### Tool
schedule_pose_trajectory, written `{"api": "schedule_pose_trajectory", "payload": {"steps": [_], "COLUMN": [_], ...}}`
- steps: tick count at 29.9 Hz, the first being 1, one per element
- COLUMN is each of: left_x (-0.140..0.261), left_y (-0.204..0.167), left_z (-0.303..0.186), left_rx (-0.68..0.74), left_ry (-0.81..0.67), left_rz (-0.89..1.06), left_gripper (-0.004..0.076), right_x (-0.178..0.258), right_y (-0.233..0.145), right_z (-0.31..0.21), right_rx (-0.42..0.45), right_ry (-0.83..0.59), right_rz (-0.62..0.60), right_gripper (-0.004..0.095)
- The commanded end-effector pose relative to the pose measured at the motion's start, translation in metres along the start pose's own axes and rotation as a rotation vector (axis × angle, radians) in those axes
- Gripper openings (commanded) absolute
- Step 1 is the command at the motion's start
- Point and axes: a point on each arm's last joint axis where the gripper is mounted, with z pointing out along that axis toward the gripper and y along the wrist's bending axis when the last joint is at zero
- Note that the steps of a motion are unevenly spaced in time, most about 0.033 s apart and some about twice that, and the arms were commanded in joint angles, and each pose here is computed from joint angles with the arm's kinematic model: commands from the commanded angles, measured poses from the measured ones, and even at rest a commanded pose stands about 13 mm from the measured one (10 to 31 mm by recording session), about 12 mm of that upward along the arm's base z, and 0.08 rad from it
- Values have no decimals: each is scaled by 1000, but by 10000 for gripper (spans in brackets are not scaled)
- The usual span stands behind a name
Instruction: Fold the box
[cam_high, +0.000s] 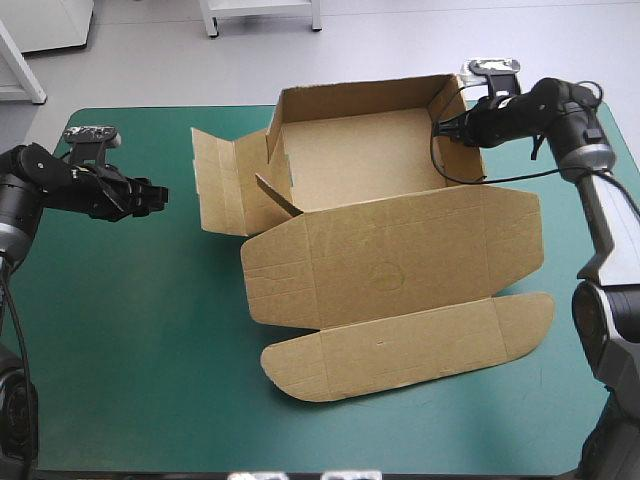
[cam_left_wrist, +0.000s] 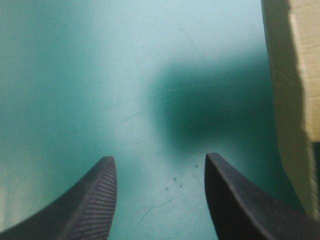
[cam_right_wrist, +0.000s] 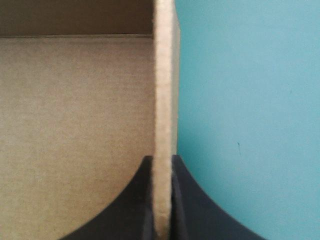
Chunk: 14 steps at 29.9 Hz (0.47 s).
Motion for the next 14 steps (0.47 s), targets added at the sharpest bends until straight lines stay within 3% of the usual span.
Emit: {"api": "schedule_pose_trajectory", "payload": {"steps": [1,9,14], "left_x": [-15,-24,-34], "left_y": [-17,-27,-36], "left_z": [-22,-23,-17], "left_rx": [81,212,378], "left_ry": [-171,-274,-357], "left_rz": [12,44,31], "left_gripper": [384,384,384], "right_x": [-29,-36,-34], "right_y": [7,-10,-13], "right_z": [-69,-110,-110], "right_rx": [-76,-187,-187], "right_ry": [-245,-373,-362], "right_rz": [7,67,59], "right_gripper": [-19,-19,-17]}}
